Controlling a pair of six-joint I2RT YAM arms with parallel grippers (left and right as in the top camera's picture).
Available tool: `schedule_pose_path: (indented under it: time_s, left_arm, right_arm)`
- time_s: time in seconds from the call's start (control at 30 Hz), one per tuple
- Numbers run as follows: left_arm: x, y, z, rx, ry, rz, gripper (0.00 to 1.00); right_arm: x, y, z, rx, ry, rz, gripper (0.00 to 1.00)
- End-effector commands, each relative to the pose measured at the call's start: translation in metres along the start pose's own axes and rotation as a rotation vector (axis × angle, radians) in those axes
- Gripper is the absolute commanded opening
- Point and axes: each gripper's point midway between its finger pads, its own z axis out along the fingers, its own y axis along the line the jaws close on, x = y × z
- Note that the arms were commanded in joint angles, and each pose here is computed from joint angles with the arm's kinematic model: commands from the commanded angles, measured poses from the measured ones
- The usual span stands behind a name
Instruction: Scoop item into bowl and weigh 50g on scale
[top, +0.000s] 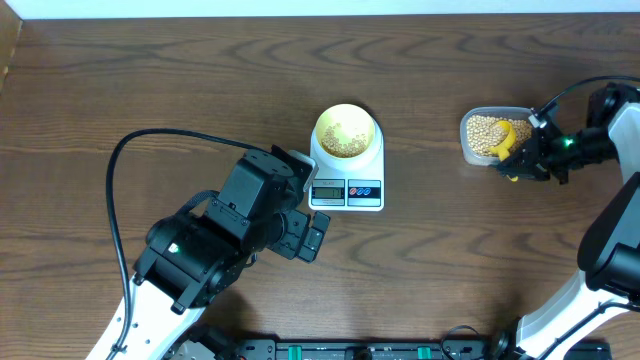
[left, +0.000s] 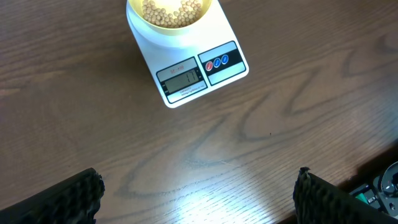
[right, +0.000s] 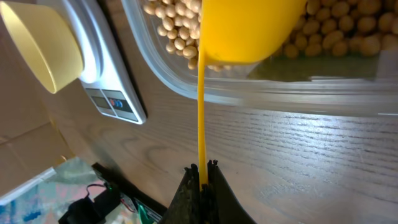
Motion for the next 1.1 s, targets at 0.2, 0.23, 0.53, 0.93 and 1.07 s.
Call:
schedule_pose_path:
  time_s: [0.2, 0.23, 0.53, 0.93, 1.07]
  left_arm:
    - [-0.003, 0.001, -0.002, -0.003, -0.006, -0.008, 1.0]
    - [-0.003, 0.001, -0.002, -0.002, -0.007, -0.008, 1.0]
    - [-0.003, 0.001, -0.002, -0.003, -0.006, -0.008, 1.0]
    - [-0.003, 0.001, -0.002, -0.002, -0.006, -0.008, 1.0]
    - [-0.003, 0.001, -0.002, -0.002, -0.006, -0.008, 1.0]
  right_arm:
    - [-0.006, 0.008, -0.008, -0.131, -0.053, -0.033, 0.01]
    - [-0.006, 0.007, -0.009, -0.131, -0.055, -0.031, 0.01]
    - [-0.01, 0.017, -0.018, -0.23, -0.103, -0.07, 0.01]
    - [-0.006, 0.036, -0.028, -0.353, -0.126, -0.099, 0.01]
    - [-0.008, 0.053, -0.035, -0.454, -0.164, -0.131, 0.01]
